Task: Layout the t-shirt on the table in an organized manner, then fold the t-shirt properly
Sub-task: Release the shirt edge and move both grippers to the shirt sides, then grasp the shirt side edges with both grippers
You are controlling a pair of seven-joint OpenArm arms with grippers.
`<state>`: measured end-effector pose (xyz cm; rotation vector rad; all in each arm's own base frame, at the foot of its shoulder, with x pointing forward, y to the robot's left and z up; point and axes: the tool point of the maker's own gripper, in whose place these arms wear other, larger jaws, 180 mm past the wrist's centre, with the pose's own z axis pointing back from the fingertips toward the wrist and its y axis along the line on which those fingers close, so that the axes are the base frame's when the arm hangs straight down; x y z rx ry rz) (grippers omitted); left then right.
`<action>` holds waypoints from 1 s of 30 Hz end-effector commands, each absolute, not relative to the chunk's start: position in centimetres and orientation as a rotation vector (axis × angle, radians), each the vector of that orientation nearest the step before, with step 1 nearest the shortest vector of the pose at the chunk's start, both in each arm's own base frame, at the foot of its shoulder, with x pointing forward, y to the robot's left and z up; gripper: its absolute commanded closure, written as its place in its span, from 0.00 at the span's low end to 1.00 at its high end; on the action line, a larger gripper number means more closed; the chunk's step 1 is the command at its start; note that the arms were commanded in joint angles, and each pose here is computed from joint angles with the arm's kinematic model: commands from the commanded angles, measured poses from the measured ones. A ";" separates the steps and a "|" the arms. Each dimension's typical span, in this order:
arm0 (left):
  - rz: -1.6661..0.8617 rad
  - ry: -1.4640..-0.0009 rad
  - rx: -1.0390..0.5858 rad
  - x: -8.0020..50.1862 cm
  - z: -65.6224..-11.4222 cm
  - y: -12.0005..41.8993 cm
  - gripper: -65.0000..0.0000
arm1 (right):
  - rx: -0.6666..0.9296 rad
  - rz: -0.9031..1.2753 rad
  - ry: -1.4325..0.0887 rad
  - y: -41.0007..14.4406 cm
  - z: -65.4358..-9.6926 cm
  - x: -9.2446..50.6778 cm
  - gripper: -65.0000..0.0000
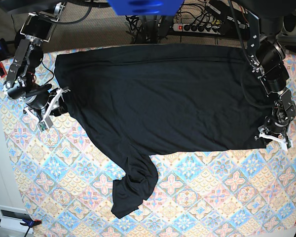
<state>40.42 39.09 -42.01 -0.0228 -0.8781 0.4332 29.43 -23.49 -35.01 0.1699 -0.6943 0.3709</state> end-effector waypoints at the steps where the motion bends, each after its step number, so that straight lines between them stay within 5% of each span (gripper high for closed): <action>1: 0.413 -0.845 -0.051 40.5 -42.1 38.5 0.55 | 0.158 0.380 -0.741 -23.9 -33.7 30.2 0.80; 13: 0.356 -0.854 -0.105 40.6 -42.1 37.3 0.56 | 0.162 0.384 -0.801 -23.3 -32.0 32.3 0.80; 22: 0.356 -0.866 -0.104 40.6 -41.8 37.3 0.99 | 0.160 0.384 -0.813 -23.3 -31.6 32.7 0.80; 30: 0.355 -0.979 -0.099 40.6 -37.8 38.6 0.99 | 0.191 0.363 -0.764 -23.3 -33.4 32.3 0.80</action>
